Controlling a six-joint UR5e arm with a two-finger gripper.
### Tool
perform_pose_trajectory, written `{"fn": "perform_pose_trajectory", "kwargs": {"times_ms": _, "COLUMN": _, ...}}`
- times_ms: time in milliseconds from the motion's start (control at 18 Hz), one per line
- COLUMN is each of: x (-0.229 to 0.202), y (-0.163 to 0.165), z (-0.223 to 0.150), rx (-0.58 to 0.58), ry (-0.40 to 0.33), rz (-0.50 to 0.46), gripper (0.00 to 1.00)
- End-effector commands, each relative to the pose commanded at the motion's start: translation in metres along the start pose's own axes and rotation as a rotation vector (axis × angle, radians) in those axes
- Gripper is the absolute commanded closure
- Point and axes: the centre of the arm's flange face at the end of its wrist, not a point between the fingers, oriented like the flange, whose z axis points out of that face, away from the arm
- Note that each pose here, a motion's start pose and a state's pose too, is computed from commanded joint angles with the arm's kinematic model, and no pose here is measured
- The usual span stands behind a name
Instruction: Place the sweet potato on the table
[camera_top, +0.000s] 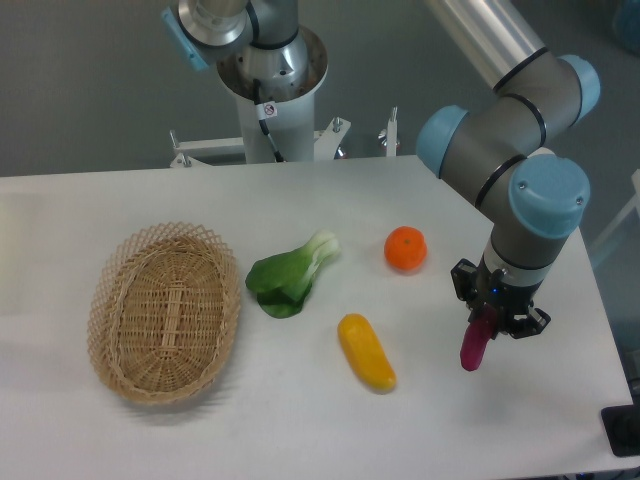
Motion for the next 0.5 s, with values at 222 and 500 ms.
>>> {"fn": "perform_pose_trajectory", "kwargs": {"times_ms": 222, "x": -0.0002, "y": 0.0004, "z": -0.0002, "rx": -0.004, "ry": -0.002, "rz": 0.0, "gripper": 0.69}}
{"fn": "perform_pose_trajectory", "kwargs": {"times_ms": 500, "x": 0.0002, "y": -0.0018, "z": 0.0003, "rx": -0.013, "ry": -0.003, "rz": 0.002, "gripper": 0.69}}
